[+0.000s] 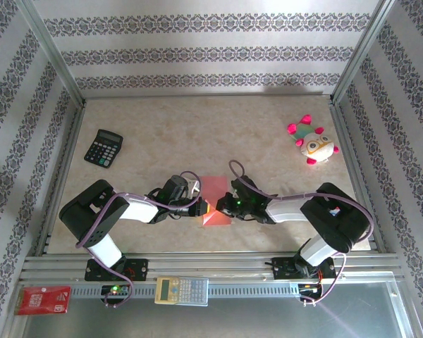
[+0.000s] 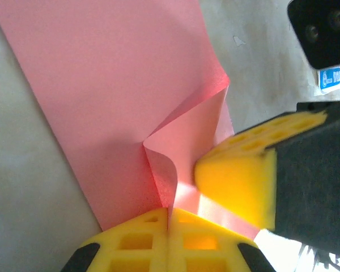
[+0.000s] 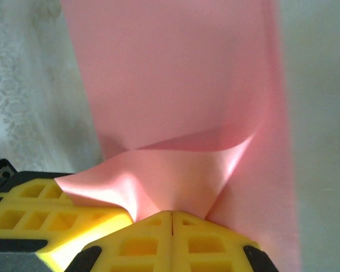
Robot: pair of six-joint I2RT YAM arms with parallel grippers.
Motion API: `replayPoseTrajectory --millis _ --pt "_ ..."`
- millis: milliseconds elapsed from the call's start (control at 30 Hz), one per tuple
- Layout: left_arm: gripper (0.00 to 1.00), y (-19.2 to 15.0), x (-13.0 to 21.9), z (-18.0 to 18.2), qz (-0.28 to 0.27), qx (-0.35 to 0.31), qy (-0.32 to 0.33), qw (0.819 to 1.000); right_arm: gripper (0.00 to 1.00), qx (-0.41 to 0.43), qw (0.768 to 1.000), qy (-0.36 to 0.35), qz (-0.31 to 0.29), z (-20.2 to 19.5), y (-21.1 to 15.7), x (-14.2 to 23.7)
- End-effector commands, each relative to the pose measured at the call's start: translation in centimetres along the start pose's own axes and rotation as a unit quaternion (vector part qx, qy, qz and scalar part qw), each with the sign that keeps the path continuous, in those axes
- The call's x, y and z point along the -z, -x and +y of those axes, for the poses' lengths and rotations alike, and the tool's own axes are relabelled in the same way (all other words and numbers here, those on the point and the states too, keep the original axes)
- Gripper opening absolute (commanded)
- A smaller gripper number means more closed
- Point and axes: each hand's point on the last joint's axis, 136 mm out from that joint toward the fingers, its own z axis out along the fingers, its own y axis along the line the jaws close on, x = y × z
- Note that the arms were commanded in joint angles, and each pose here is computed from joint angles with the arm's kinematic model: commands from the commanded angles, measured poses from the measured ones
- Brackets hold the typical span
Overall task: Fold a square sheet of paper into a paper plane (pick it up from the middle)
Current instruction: Fold the triangle a second time at the center of the table.
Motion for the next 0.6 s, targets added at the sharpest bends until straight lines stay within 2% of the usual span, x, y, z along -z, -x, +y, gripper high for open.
replayPoseTrajectory --millis 0,267,567 --pt "0.0 -5.2 -1.1 6.5 0.075 0.03 0.114 0.99 0.0 0.003 1.0 -0.019 -0.016 -1.2 0.8 1.3" --pt "0.0 -5.3 -1.1 6.5 0.077 0.03 0.114 0.99 0.0 0.023 1.0 0.01 -0.014 1.7 1.2 1.6" --pt "0.0 -5.3 -1.2 6.5 0.078 0.03 0.114 0.99 0.0 0.019 1.0 -0.015 -0.004 -0.2 2.3 -0.3"
